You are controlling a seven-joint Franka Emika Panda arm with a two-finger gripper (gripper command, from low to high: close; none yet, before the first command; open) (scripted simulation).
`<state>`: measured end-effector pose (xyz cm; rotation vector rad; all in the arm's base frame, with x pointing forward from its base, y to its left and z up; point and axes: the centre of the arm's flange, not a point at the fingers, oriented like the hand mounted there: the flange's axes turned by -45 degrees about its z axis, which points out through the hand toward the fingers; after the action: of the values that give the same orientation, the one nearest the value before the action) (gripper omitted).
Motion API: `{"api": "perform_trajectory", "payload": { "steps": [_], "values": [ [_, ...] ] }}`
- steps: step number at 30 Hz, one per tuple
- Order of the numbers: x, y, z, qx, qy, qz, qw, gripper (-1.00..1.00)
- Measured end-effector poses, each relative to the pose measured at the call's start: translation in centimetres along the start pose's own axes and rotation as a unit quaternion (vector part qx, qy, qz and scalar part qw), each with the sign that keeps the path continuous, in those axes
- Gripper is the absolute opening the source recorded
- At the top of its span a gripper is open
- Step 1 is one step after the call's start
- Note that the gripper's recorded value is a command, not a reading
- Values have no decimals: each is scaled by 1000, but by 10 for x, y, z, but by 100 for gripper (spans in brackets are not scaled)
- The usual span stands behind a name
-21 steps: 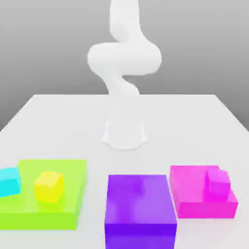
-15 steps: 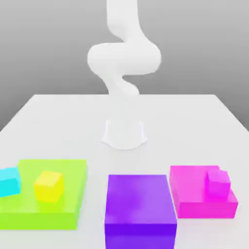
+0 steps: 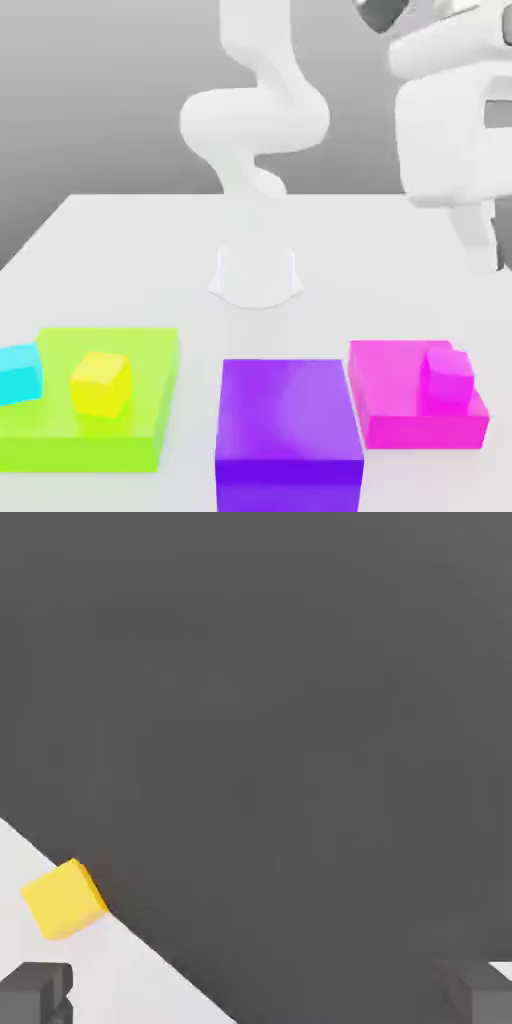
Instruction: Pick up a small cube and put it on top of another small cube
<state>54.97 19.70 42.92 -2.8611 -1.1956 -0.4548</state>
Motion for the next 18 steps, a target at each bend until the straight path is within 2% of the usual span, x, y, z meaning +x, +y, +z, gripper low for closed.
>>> {"api": "perform_trajectory", "payload": {
  "steps": [12, 16, 17, 18],
  "values": [
    [10, -97, 209, 72, -107, -192, 973, 0],
    [-5, -116, 275, 80, -120, -216, 966, 0],
    [-9, -118, 289, 81, -120, -217, 965, -100],
    [-9, -118, 289, 81, -120, -217, 965, -100]
  ]
}}
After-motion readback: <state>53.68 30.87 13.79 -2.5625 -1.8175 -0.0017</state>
